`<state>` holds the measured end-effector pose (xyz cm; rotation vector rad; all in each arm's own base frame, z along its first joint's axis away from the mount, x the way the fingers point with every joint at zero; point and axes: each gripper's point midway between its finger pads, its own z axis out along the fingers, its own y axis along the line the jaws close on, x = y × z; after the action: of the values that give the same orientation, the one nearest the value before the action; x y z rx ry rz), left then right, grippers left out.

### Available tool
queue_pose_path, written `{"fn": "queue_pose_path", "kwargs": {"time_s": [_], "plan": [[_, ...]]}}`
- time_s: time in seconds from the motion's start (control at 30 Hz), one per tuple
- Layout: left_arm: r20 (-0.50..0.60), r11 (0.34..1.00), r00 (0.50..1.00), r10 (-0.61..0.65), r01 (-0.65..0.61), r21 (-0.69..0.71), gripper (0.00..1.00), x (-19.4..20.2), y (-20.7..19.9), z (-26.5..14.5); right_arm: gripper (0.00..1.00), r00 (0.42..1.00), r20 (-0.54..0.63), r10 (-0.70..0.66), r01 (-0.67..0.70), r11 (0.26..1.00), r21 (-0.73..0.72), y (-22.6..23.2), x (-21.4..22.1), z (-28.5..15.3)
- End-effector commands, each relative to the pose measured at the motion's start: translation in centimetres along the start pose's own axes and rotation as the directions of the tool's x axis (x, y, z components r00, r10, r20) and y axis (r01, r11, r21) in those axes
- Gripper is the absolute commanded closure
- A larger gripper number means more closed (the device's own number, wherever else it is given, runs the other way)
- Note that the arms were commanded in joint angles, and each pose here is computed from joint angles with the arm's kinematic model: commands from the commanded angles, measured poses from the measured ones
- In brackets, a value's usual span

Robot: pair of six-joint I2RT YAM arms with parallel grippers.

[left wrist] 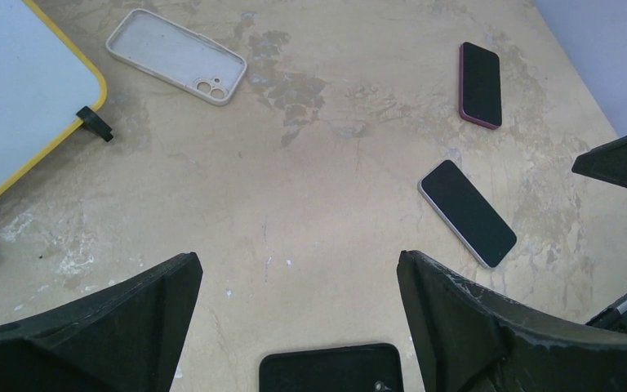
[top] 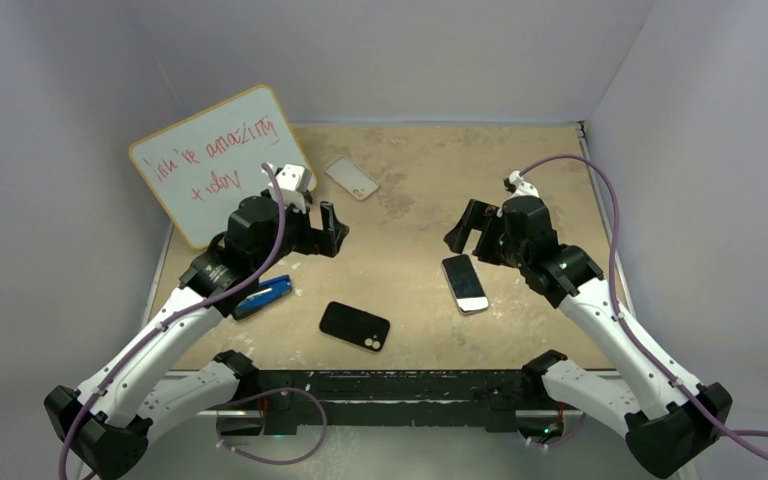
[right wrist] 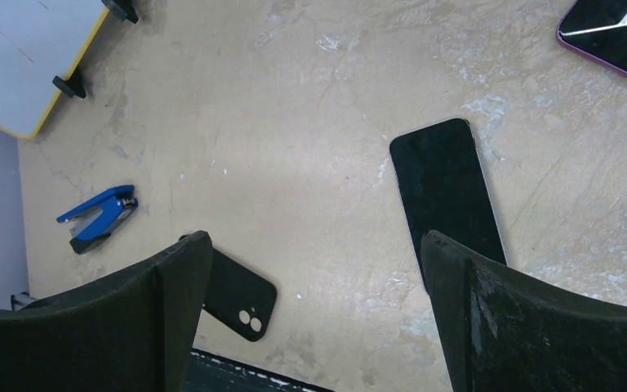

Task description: Put the phone into the phone case

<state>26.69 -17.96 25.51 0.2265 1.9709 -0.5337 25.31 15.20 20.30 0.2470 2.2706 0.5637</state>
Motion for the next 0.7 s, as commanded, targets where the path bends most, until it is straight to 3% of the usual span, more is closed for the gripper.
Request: {"fn": "queue_pose_path", "kwargs": {"time_s": [0.0, 0.33, 0.5, 0.67], "plan": [[0.030, 1.000, 0.999, -0.025, 0.026, -0.007, 0.05, -0.7, 0.0, -0.5, 0.01, 0.999, 0.026, 0.019, -0.020, 1.000, 0.019, -0.6, -0.2, -0.5], [-0.021, 0.995, 0.998, -0.065, 0.063, -0.082, 0.05, 0.7, 1.2, -0.5, 0.01, 1.000, 0.003, 0.024, -0.024, 0.999, 0.045, -1.1, 0.4, -0.1], [-0.141, 0.970, 0.977, -0.159, 0.128, -0.204, 0.07, 4.3, 2.9, -0.4, 0.01, 0.999, -0.034, 0.024, -0.021, 0.996, 0.090, -2.2, 1.5, 0.8], [-0.287, 0.947, 0.924, -0.254, 0.177, -0.268, 0.10, 9.0, 3.3, -0.5, 0.01, 0.998, -0.068, -0.018, 0.030, 0.983, 0.183, -4.3, 2.5, 1.7]]}}
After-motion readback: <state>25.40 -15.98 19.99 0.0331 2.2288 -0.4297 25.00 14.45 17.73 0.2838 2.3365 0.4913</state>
